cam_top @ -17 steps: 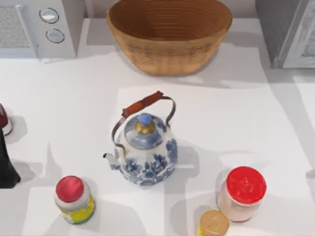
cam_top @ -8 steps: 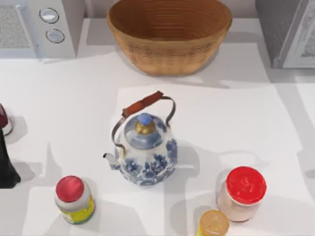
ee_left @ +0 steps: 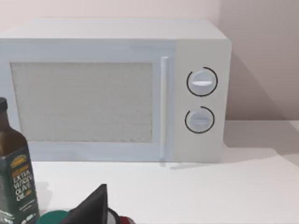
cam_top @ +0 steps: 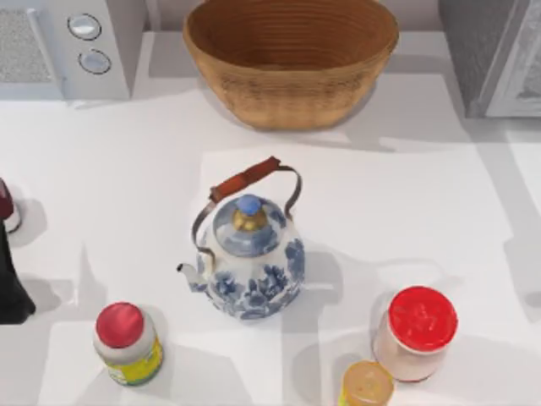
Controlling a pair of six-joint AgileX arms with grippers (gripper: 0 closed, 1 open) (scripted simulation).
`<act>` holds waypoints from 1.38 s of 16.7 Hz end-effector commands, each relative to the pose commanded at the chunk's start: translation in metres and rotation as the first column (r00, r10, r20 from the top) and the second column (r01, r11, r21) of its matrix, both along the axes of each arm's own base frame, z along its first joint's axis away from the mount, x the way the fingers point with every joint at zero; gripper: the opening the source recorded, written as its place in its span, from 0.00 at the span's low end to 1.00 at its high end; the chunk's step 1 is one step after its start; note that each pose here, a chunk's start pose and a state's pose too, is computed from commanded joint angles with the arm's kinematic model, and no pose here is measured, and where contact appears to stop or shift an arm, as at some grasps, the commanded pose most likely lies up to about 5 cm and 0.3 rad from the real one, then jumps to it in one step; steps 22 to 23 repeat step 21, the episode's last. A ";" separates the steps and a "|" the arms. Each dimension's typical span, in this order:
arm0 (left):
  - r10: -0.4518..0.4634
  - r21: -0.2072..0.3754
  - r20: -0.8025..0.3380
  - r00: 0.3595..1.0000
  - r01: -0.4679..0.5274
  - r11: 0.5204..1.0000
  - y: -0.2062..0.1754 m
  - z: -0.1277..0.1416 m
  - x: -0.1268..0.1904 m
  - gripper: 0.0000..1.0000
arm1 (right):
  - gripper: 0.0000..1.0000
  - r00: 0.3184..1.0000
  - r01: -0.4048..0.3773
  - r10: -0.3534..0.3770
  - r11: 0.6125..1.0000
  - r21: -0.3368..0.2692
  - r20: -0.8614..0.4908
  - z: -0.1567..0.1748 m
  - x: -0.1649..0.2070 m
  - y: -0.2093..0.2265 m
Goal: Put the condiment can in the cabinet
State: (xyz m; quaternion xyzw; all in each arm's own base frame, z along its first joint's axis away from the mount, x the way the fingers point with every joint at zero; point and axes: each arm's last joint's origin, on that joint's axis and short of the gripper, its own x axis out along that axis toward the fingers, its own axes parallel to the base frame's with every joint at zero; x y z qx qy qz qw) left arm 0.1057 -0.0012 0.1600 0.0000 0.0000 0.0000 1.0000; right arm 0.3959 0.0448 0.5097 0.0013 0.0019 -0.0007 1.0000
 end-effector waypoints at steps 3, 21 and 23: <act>0.000 0.000 0.000 1.000 0.000 1.000 0.000 0.000 0.000 1.00 | 0.08 1.000 0.000 0.000 1.000 0.000 0.000 0.000 0.000 0.000; 0.000 0.000 0.000 1.000 0.000 1.000 0.000 0.000 0.000 1.00 | 1.00 1.000 0.000 0.000 1.000 0.000 0.000 0.000 0.000 0.000; 0.000 0.000 0.000 1.000 0.000 1.000 0.000 0.000 0.000 1.00 | 1.00 1.000 0.000 0.000 1.000 0.000 0.000 0.000 0.000 0.000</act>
